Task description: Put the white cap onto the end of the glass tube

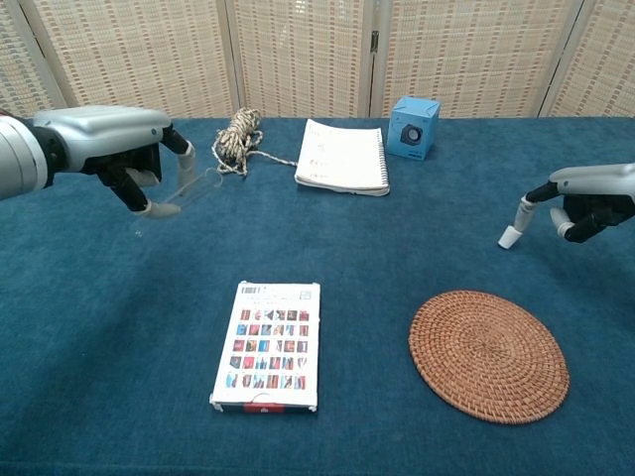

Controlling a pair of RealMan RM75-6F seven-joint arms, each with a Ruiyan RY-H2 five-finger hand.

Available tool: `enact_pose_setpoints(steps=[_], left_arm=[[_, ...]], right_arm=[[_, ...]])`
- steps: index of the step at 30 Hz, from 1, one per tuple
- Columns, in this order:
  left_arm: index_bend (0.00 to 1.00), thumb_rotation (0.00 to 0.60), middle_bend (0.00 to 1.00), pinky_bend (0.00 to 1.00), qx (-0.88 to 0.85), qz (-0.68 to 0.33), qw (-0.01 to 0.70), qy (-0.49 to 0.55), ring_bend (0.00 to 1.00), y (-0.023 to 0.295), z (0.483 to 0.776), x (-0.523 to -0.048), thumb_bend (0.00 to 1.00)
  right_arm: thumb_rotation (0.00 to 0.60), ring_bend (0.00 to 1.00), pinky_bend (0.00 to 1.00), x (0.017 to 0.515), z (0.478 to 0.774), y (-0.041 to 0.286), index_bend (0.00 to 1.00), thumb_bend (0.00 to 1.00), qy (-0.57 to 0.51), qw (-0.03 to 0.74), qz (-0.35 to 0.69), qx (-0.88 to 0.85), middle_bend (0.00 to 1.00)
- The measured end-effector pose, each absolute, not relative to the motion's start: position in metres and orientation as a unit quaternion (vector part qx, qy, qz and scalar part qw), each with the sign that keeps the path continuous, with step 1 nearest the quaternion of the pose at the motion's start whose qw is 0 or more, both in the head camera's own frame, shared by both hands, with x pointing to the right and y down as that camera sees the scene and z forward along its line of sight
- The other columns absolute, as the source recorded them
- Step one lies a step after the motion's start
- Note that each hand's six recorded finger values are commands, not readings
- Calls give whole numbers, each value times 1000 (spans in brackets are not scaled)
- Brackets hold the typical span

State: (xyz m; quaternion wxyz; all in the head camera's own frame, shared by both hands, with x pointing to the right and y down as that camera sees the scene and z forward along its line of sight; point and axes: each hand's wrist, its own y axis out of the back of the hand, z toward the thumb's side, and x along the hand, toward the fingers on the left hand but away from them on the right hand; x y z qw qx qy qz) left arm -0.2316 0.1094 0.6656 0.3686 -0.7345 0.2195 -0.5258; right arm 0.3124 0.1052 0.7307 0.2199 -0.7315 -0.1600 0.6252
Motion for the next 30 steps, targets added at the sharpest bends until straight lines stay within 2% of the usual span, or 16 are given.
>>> enact_pose_setpoints(steps=[10, 13, 16, 18, 20, 23, 24, 26, 27, 28, 30], left_arm=[[585, 600, 995, 1000, -734, -526, 367, 223, 1000, 108, 665, -233, 367], [585, 600, 995, 1000, -734, -526, 366, 225, 1000, 108, 665, -235, 367], [585, 600, 995, 1000, -734, -527, 365, 225, 1000, 108, 665, -236, 367], [585, 600, 995, 1000, -734, -527, 365, 225, 1000, 108, 665, -236, 367], [585, 600, 995, 1000, -735, -526, 365, 225, 1000, 109, 665, -236, 367], [585, 600, 995, 1000, -735, -525, 365, 225, 1000, 109, 665, -235, 367], [585, 600, 995, 1000, -736, -525, 364, 225, 1000, 110, 665, -235, 367], [585, 600, 995, 1000, -736, -525, 363, 225, 1000, 110, 664, -235, 367], [585, 600, 995, 1000, -736, -525, 363, 225, 1000, 111, 664, -235, 367], [585, 600, 995, 1000, -736, -525, 363, 224, 1000, 111, 664, -235, 367], [585, 600, 995, 1000, -736, -526, 363, 224, 1000, 111, 664, -236, 367]], right_arm=[[600, 1000, 984, 305, 720, 106, 263, 847, -155, 239, 617, -734, 990], [600, 984, 983, 306, 711, 105, 263, 778, -155, 249, 615, -732, 938], [600, 883, 940, 307, 697, 101, 263, 688, -166, 262, 611, -728, 868], [600, 756, 854, 310, 688, 97, 263, 596, -180, 270, 608, -725, 782], [600, 618, 725, 313, 676, 92, 263, 507, -198, 278, 603, -721, 674], [600, 346, 453, 315, 665, 88, 263, 380, -221, 281, 595, -720, 446], [600, 223, 309, 315, 664, 87, 263, 329, -225, 280, 592, -721, 344], [600, 84, 142, 315, 661, 86, 263, 270, -233, 285, 585, -723, 228], [600, 27, 62, 314, 661, 85, 264, 241, -235, 289, 582, -723, 173], [600, 5, 26, 314, 660, 85, 271, 228, -238, 295, 577, -723, 144], [600, 0, 1, 313, 662, 84, 319, 218, -243, 302, 572, -723, 117]])
